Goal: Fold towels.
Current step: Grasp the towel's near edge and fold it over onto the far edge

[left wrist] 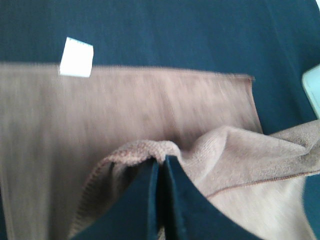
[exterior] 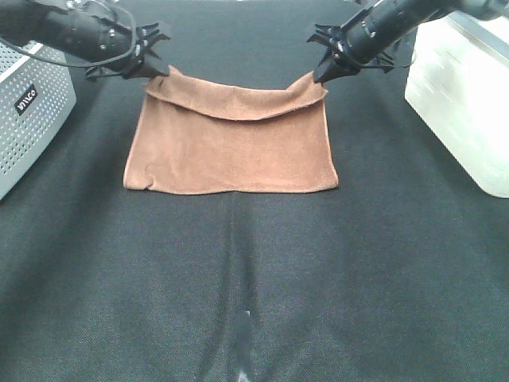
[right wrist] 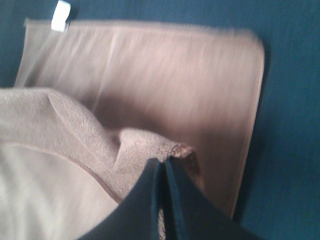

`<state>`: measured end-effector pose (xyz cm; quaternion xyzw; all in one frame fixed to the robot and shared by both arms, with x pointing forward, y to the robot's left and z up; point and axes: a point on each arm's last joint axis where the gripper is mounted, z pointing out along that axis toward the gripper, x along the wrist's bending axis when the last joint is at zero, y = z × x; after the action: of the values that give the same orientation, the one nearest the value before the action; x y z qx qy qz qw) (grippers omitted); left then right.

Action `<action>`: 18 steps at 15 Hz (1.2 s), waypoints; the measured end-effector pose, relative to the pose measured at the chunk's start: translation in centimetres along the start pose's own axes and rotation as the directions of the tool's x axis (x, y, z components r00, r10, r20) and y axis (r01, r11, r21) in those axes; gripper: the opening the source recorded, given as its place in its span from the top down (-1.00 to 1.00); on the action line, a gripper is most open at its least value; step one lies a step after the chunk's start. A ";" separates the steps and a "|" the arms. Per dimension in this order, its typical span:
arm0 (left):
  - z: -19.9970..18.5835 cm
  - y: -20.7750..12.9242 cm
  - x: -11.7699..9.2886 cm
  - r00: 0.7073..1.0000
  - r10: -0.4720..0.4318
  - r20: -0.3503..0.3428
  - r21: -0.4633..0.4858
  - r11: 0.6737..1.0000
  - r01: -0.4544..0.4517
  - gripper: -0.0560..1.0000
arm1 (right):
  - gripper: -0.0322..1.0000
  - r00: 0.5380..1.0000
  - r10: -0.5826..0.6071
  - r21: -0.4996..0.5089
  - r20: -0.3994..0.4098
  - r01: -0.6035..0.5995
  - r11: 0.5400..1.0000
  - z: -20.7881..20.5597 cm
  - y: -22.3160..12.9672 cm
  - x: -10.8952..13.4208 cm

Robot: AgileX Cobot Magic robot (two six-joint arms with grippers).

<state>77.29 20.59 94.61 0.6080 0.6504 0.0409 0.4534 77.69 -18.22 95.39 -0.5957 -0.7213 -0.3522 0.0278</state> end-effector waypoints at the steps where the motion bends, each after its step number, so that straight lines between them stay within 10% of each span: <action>1: 0.8 0.3 0.4 1.000 0.012 -0.004 -0.020 1.000 -0.012 0.88 | 0.94 1.000 -0.003 -0.040 0.008 0.003 0.999 0.7 0.4 -0.4; 11: 5.4 0.0 3.2 0.996 -0.008 -0.089 -0.188 0.982 -0.009 0.81 | 0.86 0.995 -0.039 -0.247 0.095 0.061 0.967 3.6 1.3 -3.0; 15: 5.6 -0.1 2.8 0.996 0.006 -0.090 -0.192 0.981 -0.024 -0.03 | -0.20 0.996 -0.028 -0.239 0.086 0.048 0.970 4.1 1.0 -3.3; 18: 5.5 -0.6 2.4 0.998 0.032 -0.058 -0.115 0.993 -0.039 -0.50 | -0.52 0.997 -0.054 -0.134 0.063 0.062 0.989 3.6 0.3 -2.7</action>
<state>80.72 19.66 89.77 0.5907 0.6485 0.1038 0.4687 80.12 -18.48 91.59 -0.5850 -0.7134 -0.3832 -0.0444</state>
